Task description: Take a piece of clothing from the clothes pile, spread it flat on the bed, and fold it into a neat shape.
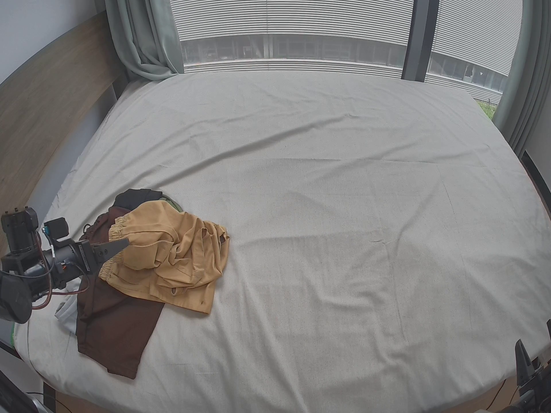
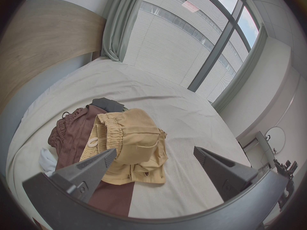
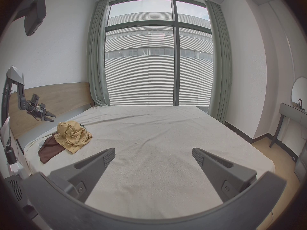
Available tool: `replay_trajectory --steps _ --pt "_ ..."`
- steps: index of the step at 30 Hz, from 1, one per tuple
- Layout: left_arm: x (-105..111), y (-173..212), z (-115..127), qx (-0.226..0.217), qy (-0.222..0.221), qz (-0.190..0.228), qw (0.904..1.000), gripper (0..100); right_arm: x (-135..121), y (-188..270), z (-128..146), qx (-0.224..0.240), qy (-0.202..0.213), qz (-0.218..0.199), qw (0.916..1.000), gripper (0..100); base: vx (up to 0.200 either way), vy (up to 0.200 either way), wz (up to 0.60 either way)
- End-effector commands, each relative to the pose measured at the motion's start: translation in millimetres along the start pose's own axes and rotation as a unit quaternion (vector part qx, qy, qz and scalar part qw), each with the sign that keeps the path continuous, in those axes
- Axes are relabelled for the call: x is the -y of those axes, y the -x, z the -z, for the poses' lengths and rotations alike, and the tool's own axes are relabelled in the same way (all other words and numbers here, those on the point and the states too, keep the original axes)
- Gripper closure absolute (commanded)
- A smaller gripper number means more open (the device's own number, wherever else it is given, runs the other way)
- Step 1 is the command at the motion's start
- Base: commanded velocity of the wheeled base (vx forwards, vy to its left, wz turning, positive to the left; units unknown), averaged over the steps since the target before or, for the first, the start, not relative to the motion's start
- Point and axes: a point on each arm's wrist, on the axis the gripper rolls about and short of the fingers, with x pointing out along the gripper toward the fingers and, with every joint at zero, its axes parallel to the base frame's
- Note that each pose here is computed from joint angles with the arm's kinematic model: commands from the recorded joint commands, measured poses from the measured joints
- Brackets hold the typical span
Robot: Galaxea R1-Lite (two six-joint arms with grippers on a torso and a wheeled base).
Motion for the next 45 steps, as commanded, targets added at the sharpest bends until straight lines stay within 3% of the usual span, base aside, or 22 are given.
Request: replay_trajectory --steps 1,15,28,35,45 --pt "-16.7 -22.1 9.1 -0.019 0.014 -0.006 0.9997 0 0.0 0.2 3.9 0.001 0.000 0.000 1.0000 0 0.000 0.000 0.00" --pt "-43.6 -43.2 -2.8 -0.005 0.016 -0.023 0.9996 0 0.0 0.2 3.9 0.001 0.000 0.000 1.0000 0 0.000 0.000 0.00" --pt "-51.7 -59.6 -1.7 -0.011 0.016 -0.011 0.9997 0 0.0 0.2 3.9 0.001 0.000 0.000 1.0000 0 0.000 0.000 0.00" --pt "-52.9 -68.4 -1.1 -0.020 0.021 0.032 0.9991 0 0.0 0.2 3.9 0.001 0.000 0.000 1.0000 0 0.000 0.000 0.00" --pt "-37.5 -55.5 3.7 -0.033 0.030 0.086 0.9953 0 -0.1 0.2 3.9 0.001 0.000 0.000 1.0000 0 0.000 0.000 0.00"
